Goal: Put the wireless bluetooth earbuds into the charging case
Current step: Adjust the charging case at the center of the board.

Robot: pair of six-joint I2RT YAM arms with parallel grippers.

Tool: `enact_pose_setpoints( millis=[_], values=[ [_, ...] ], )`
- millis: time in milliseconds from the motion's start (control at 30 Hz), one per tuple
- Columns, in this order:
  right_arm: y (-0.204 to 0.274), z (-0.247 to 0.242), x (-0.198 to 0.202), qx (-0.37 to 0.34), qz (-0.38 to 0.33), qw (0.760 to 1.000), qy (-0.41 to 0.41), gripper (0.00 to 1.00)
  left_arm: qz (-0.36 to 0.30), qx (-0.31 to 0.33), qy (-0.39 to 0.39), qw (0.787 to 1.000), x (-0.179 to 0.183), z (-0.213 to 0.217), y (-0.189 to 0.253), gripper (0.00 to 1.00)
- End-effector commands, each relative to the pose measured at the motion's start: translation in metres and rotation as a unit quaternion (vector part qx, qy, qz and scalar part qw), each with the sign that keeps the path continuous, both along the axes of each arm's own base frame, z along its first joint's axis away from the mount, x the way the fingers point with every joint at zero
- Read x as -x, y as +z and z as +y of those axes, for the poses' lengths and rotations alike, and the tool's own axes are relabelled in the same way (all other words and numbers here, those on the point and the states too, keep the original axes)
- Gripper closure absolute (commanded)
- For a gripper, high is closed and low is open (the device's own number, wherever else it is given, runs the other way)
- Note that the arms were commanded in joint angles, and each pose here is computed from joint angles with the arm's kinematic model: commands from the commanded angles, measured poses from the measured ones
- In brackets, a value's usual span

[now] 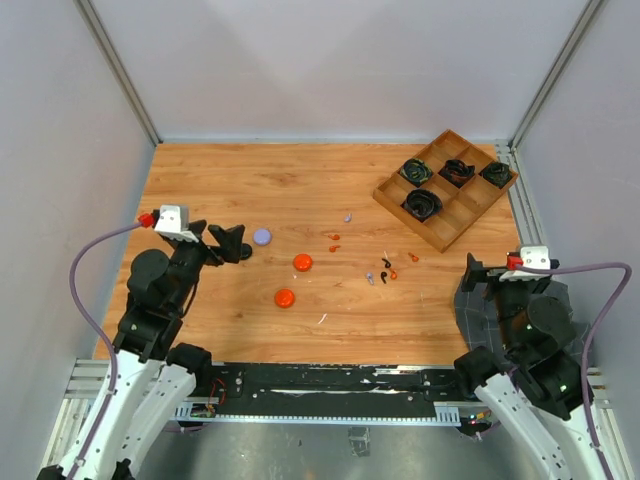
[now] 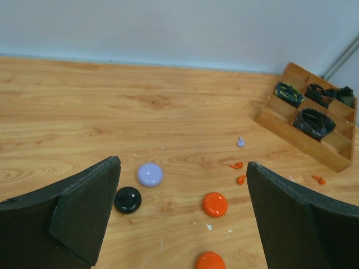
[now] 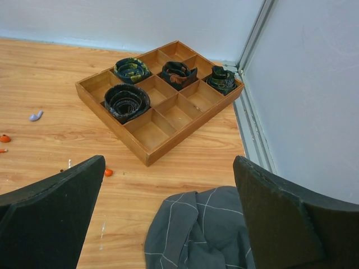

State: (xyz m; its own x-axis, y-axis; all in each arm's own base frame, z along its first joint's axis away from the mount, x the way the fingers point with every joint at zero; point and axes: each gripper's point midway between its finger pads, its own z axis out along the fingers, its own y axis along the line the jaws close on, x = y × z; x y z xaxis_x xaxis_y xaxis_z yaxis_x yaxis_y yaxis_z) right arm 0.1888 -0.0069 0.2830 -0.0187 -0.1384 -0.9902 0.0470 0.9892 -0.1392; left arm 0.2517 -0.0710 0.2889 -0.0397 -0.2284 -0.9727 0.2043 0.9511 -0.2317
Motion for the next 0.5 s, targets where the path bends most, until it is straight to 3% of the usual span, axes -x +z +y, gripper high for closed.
enact_pose_setpoints(
  millis=[0, 200, 467],
  values=[
    [0.002, 0.012, -0.008, -0.005, 0.0, 1.0, 0.02, 0.01, 0.073, 0.002, -0.078, 0.994, 0.0, -0.03, -0.014, 0.01],
    [-0.012, 0.033, -0.02, 0.014, 0.041, 0.997, 0.062, 0.02, 0.242, 0.003, -0.159, 0.957, -0.004, -0.067, -0.073, 0.01],
    [-0.022, 0.05, -0.027, 0.023, 0.069, 0.993, 0.096, 0.01, 0.331, 0.064, -0.212, 0.917, -0.002, -0.099, -0.123, 0.01]
  ],
)
